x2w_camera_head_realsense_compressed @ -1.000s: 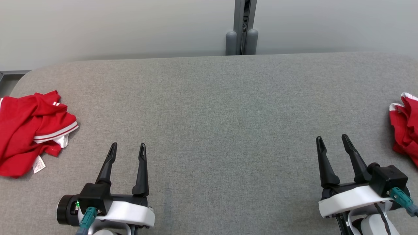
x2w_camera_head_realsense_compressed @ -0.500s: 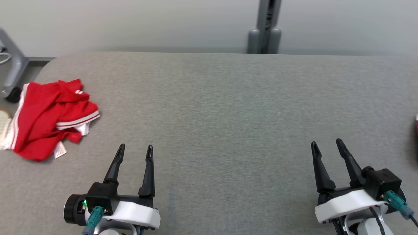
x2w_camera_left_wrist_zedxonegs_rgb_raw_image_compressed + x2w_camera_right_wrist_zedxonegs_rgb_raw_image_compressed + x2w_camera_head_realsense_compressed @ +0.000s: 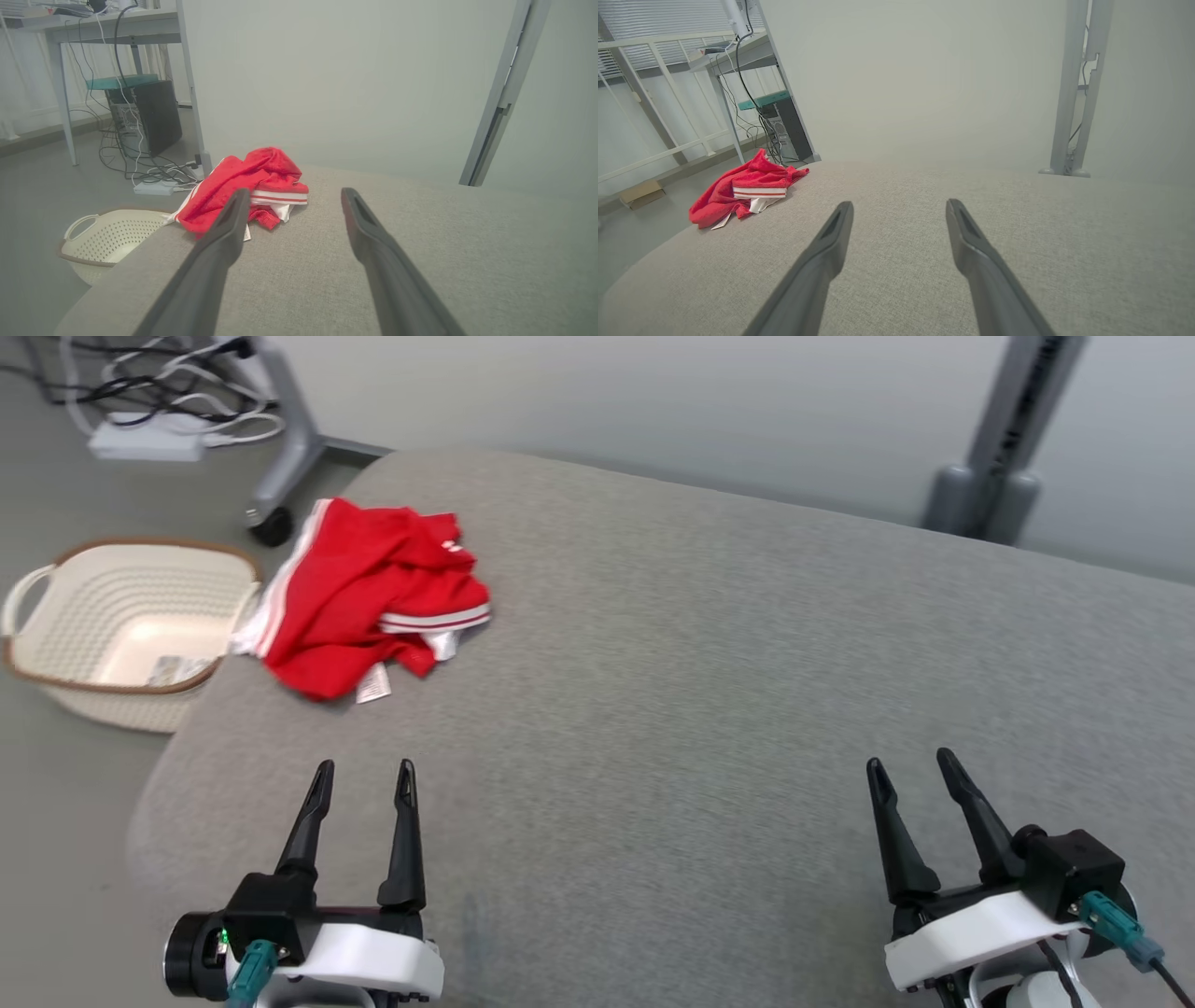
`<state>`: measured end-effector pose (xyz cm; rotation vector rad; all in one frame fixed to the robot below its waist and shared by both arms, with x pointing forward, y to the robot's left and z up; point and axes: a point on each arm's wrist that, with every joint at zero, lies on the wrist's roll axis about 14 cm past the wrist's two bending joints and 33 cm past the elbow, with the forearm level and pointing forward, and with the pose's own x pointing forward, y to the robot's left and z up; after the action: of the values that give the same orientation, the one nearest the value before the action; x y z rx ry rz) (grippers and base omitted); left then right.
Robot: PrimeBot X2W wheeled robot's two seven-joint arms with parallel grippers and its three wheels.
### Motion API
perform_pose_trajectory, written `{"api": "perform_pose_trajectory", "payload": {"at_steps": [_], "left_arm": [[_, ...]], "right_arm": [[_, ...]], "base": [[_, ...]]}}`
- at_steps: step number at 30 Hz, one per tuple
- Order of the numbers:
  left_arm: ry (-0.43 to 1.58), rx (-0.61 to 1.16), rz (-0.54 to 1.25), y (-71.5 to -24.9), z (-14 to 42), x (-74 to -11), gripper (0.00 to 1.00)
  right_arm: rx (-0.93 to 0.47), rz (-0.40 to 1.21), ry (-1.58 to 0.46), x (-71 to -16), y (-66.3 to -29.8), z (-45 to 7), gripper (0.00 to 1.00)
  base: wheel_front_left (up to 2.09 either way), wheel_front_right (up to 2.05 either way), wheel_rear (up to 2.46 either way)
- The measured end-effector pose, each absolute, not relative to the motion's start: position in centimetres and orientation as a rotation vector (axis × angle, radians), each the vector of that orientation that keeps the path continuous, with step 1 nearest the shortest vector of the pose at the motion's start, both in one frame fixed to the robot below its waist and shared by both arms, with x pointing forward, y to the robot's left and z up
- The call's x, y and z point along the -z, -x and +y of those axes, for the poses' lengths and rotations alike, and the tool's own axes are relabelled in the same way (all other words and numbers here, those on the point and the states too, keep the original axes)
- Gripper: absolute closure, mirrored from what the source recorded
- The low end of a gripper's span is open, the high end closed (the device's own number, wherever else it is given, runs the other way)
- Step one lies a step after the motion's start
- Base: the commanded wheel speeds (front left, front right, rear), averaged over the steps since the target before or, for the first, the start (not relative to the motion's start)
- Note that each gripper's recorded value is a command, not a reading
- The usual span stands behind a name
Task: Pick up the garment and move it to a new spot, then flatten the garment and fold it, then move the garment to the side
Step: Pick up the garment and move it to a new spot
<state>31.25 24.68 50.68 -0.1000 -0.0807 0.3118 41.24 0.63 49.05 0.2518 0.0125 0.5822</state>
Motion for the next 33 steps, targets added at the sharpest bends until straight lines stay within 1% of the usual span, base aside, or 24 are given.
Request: {"api": "perform_pose_trajectory", "payload": {"at_steps": [9,14,24,29,33], "left_arm": [[0.084,-0.506,-0.1,-25.6,29.4,-51.1,0.0],[0.087,-0.565,-0.11,-24.6,30.4,-51.4,0.0],[0.09,-0.598,-0.104,-23.9,30.7,-51.3,0.0],[0.104,-0.593,-0.09,-23.8,30.6,-50.7,0.0],[0.103,-0.57,-0.085,-24.2,30.4,-50.5,0.0]], "right_arm": [[-0.793,0.028,-0.273,-49.7,-39.1,7.7,0.0],[-0.865,0.034,-0.27,-49.7,-38.7,9.7,0.0],[-0.898,0.044,-0.262,-49.4,-38.9,10.5,0.0],[-0.866,0.024,-0.242,-49.8,-39.5,9.6,0.0],[-0.85,0.025,-0.245,-49.7,-39.2,9.1,0.0]], "base": [[0.0,0.0,0.0],[0.0,0.0,0.0],[0.0,0.0,0.0],[0.0,0.0,0.0],[0.0,0.0,0.0]]}}
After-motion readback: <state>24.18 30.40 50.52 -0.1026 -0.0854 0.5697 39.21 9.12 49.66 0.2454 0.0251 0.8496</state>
